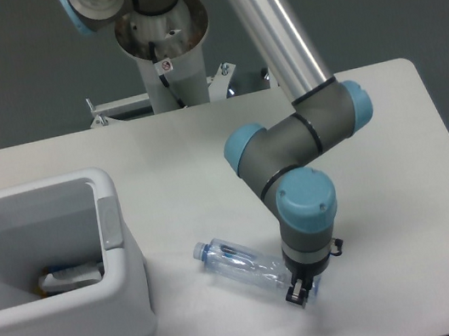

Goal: Place the trash in the trash can
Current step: 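Push the bottle's bottom end with the gripper, rotating the bottle, then grasp the bottle around its middle and lift it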

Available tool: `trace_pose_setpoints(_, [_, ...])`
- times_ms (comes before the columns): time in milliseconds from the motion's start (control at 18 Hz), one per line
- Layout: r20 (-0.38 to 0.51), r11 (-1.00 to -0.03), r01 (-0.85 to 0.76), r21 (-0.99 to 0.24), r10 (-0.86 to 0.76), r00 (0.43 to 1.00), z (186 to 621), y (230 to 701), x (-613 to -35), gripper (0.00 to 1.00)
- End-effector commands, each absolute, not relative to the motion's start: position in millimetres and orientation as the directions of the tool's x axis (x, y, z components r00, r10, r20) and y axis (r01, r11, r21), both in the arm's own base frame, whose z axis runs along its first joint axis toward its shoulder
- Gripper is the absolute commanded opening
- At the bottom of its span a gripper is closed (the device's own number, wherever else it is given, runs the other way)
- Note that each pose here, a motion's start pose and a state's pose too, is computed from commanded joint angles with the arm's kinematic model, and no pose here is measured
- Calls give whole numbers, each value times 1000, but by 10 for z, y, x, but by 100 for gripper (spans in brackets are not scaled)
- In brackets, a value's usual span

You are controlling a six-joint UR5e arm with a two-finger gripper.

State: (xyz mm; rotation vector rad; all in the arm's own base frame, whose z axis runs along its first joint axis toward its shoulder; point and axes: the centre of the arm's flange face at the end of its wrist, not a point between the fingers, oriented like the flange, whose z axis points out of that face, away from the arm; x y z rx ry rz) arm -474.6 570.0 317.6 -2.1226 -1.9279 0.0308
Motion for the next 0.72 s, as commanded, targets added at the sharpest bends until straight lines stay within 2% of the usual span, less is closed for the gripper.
trace_pose_setpoints(56, [188, -58, 968, -244, 976, 106, 3399, 5630, -4816, 59])
trace_pose_setpoints(167, [227, -52, 945, -322, 965, 131, 3920, 5584, -4905, 59])
trace_pose_setpoints(333, [270, -80, 890, -449, 937, 221, 4674, 5552, -4862, 59])
trace_pose_setpoints(444, [314, -66, 833, -550, 907, 280, 5159, 5470, -4740, 59])
trace_pose_setpoints(500, [338, -63, 796, -601, 883, 325, 5415, 5437, -4636, 59])
trace_pose_setpoints(611, [429, -78, 726, -683, 762, 485, 5887, 5446, -4371, 59])
trace_pose_setpoints(722, [416, -135, 667, -733, 686, 597, 6131, 5467, -4125, 57])
